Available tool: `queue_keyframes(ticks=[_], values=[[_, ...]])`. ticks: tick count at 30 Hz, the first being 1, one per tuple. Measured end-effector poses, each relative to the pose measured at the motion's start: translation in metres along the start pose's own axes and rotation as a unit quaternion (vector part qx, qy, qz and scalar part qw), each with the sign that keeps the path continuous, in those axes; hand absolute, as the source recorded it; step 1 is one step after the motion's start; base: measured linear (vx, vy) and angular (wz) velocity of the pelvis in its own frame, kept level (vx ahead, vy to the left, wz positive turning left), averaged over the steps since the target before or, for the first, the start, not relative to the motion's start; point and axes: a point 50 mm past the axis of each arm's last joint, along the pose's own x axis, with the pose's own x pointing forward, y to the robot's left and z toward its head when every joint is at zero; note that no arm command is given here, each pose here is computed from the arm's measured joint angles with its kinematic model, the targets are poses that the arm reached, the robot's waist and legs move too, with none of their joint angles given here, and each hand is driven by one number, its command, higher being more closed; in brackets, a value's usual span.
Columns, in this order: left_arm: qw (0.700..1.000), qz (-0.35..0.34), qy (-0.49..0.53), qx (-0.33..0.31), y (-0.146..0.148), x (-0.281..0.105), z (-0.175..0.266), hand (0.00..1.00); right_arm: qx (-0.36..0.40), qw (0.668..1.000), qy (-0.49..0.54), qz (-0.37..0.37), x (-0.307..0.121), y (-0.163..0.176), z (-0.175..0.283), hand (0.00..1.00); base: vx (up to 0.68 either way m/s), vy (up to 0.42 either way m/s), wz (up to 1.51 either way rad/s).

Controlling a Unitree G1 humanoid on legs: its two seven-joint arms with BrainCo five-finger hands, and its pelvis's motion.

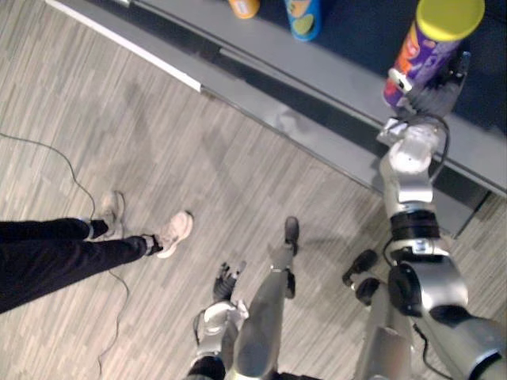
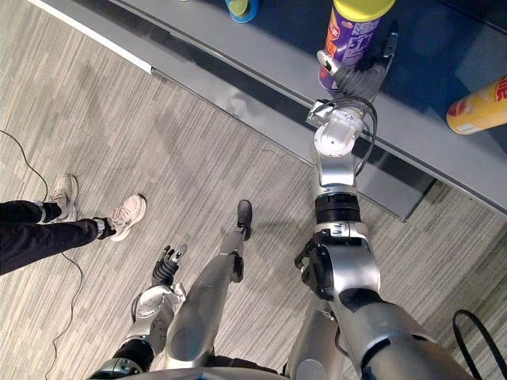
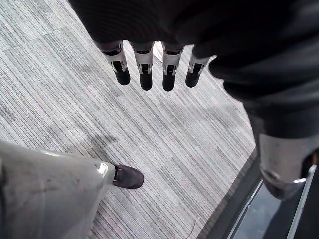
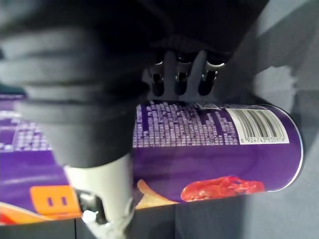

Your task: Put the gum and the chips on the shelf.

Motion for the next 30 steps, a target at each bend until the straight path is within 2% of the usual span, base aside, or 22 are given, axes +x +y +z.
queue_keyframes(ticks=[6,14,18,23,28,30], values=[[1.0,0.002,0.002,0.0,0.001,0.0,-0.001,0.0,-0.018,0.999,0.033,0.023,-0.01,0.007,-0.018,0.0,0.0,-0.045,-0.01],[0.999,0.012,0.03,0.008,0.006,-0.001,-0.012,0.0,-0.061,0.985,0.136,0.084,-0.076,0.005,-0.081,0.0,0.01,-0.045,-0.22],[0.998,0.019,0.05,0.022,0.012,-0.002,-0.02,0.0,-0.089,0.972,0.193,0.097,-0.11,-0.019,-0.113,0.0,0.04,-0.037,-0.21],[0.995,0.032,0.068,0.061,0.028,-0.002,-0.025,0.0,-0.124,0.947,0.254,0.15,-0.16,-0.036,-0.14,0.0,0.04,-0.009,-0.27],[0.992,0.063,0.093,0.062,0.051,-0.007,-0.034,0.0,-0.144,0.908,0.327,0.218,-0.229,-0.065,-0.157,0.0,0.06,0.019,-0.36],[0.988,0.083,0.111,0.074,0.069,-0.012,-0.041,0.0,-0.145,0.887,0.359,0.251,-0.258,-0.08,-0.16,0.0,0.08,0.038,-0.35]])
